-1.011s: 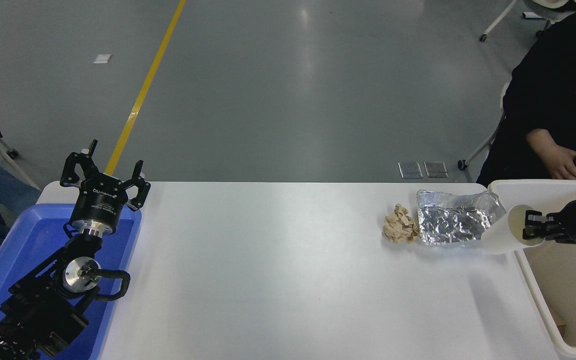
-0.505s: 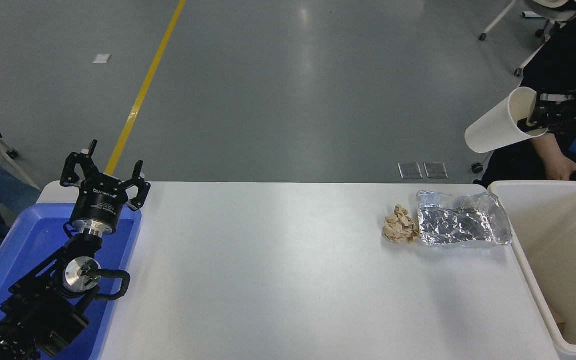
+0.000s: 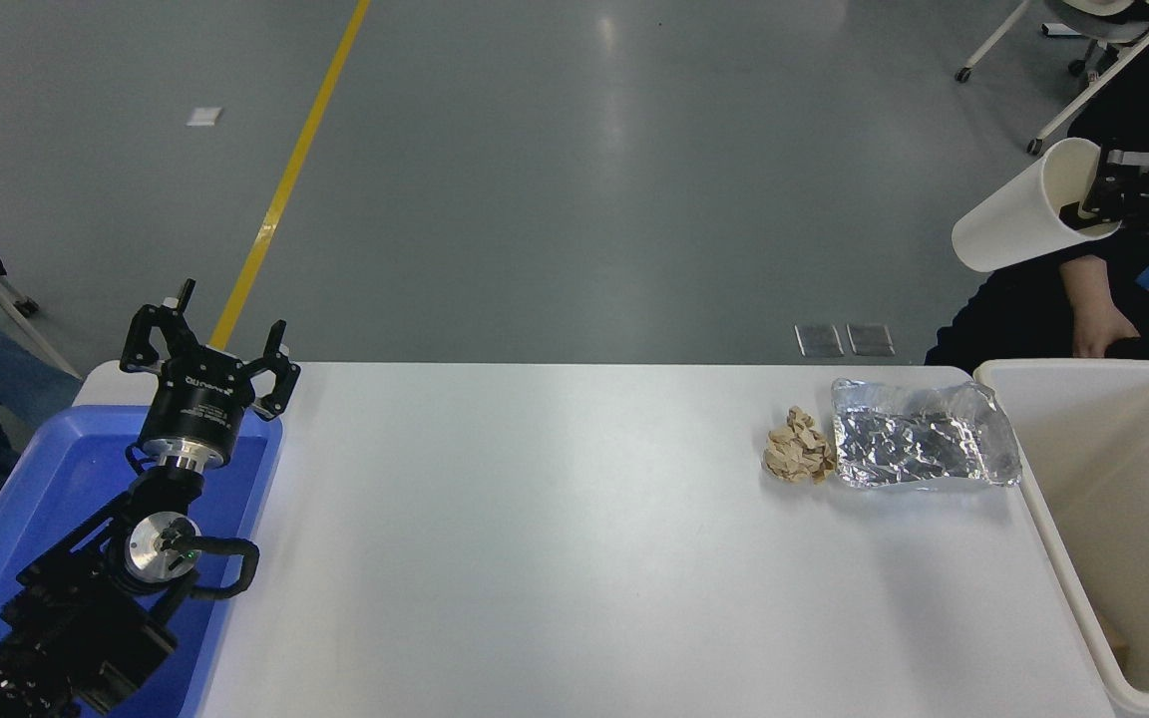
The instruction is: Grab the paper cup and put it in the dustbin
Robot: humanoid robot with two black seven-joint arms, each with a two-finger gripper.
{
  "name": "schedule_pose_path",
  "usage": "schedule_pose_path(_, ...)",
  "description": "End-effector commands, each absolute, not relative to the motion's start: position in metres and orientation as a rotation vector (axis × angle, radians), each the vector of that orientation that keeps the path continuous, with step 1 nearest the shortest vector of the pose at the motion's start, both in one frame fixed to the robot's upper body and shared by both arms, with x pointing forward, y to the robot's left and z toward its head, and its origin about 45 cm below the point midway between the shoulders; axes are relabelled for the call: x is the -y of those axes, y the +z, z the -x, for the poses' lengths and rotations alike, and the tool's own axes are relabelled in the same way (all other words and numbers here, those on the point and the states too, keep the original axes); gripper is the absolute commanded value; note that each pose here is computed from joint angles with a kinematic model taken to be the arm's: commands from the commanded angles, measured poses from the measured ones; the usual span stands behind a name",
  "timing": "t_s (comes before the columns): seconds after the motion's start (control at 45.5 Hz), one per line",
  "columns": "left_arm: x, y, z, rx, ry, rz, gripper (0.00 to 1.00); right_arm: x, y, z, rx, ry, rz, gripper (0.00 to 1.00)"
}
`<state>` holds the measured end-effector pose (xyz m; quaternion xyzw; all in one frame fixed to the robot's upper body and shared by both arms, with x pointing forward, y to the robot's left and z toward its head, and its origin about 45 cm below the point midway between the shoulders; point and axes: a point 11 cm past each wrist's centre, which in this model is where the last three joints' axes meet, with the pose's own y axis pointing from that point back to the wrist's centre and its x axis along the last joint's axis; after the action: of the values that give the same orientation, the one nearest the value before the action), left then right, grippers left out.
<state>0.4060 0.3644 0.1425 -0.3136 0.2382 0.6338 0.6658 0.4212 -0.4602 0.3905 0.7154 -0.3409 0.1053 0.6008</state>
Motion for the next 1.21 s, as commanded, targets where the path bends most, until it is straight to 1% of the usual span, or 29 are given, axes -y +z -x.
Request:
schedule_pose_path(0.0, -0.3643, 0.1426, -0.4060, -0.538, 1.431, 0.708, 0.98, 0.545, 0.350, -0.425, 1.000, 0.214, -1.467, 0.00)
schedule_pose_path(0.132, -0.3647, 0.1423, -0.4059, -0.538, 1.432, 0.707, 0.98, 0.571, 0.313, -0.414, 1.048, 0.196, -1.370, 0.00)
schedule_pose_path(0.286, -0.3643, 0.1426, -0.4060, -0.538, 1.431, 0.708, 0.98, 0.596, 0.278, -0.395, 1.106, 0.177, -1.261, 0.00)
schedule_pose_path(0.418, -0.3643, 0.1426, -0.4060, -0.538, 1.431, 0.708, 0.98, 0.612, 0.236, -0.368, 1.174, 0.088, -1.172, 0.00)
schedule_pose_path(0.527, -0.3642, 0.1427, -0.4060, -0.538, 1.429, 0.709, 0.98, 0.626, 0.206, -0.341, 1.221, 0.021, -1.080, 0.00)
schedule_pose_path(0.615, -0.3642, 0.1427, -0.4060, -0.538, 1.429, 0.709, 0.98, 0.632, 0.188, -0.325, 1.252, -0.023, -1.057, 0.00)
schedule_pose_path(0.681, -0.3643, 0.1426, -0.4060, -0.538, 1.431, 0.708, 0.98, 0.633, 0.175, -0.315, 1.266, -0.046, -1.045, 0.00)
schedule_pose_path(0.769, -0.3643, 0.1426, -0.4060, -0.538, 1.431, 0.708, 0.98, 0.625, 0.147, -0.303, 1.257, -0.076, -1.056, 0.00)
schedule_pose_path(0.945, -0.3643, 0.1426, -0.4060, -0.538, 1.431, 0.708, 0.98, 0.614, 0.108, -0.280, 1.255, -0.128, -1.058, 0.00)
schedule_pose_path(1.187, -0.3643, 0.1426, -0.4060, -0.538, 1.431, 0.708, 0.98, 0.603, 0.083, -0.265, 1.249, -0.165, -1.068, 0.00)
